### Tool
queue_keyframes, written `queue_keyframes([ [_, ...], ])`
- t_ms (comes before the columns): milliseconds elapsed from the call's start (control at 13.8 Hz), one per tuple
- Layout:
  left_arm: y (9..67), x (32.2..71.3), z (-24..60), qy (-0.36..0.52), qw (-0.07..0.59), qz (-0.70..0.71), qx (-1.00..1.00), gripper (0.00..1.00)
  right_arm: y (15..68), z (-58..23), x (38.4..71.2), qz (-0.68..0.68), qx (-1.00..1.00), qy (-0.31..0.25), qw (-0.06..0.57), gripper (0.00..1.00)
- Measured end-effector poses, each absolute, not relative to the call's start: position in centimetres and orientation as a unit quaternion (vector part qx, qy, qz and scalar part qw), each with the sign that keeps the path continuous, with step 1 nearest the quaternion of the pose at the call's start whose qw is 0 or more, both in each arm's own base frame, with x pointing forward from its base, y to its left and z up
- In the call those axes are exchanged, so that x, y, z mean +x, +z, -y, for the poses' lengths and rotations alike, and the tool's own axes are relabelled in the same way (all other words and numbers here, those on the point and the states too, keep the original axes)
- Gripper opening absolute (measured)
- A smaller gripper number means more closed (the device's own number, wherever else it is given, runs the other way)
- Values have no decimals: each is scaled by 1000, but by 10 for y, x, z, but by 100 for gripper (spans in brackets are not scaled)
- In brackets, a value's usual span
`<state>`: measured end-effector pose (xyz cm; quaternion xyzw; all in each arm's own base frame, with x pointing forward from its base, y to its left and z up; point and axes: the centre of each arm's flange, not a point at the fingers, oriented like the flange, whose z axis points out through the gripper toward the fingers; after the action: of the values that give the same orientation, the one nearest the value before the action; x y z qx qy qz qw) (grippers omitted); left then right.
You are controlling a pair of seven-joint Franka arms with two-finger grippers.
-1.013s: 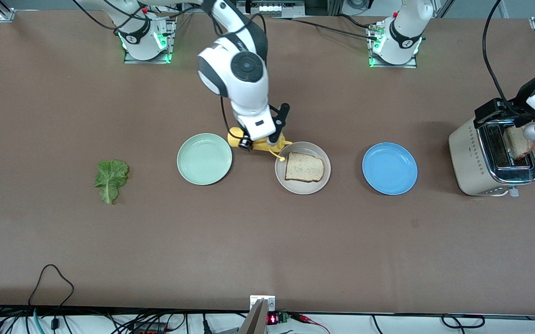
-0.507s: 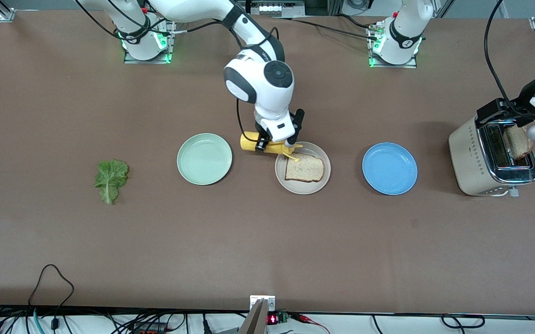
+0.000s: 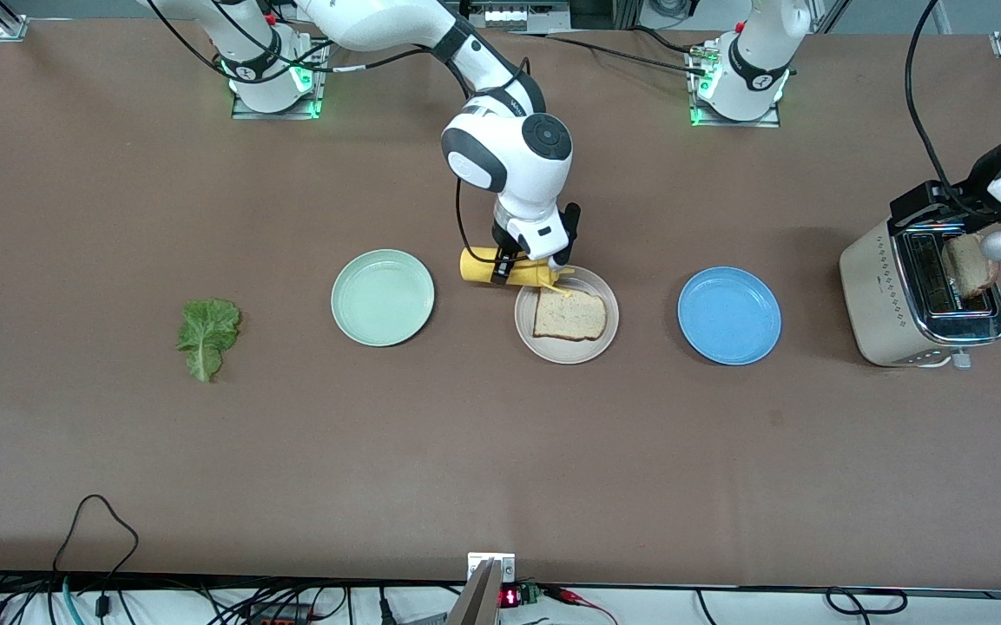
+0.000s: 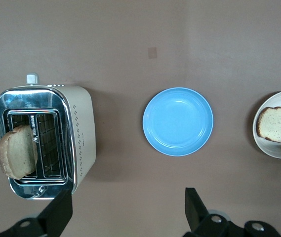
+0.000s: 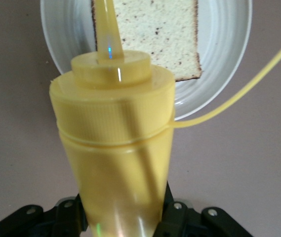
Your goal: Make sandwich in beige plate with both arms
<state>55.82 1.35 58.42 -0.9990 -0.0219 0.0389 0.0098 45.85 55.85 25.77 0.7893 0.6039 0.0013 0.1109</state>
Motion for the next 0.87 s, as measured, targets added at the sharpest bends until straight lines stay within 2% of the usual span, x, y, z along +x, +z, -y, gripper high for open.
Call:
queue_keyframes([
  [145,583,557,-19,44,10,27,-999,100,270,-548,478,-585,804,11,108,55],
  [362,582,556,-22,47,9,30,-998,100,316,-499,531,-557,828,19,66,55],
  [651,581,556,-22,49,9,30,-998,100,389,-396,586,-577,816,-8,-27,55],
  [868,580,556,-23,50,9,31,-998,100,417,-305,619,-592,798,-8,-115,55],
])
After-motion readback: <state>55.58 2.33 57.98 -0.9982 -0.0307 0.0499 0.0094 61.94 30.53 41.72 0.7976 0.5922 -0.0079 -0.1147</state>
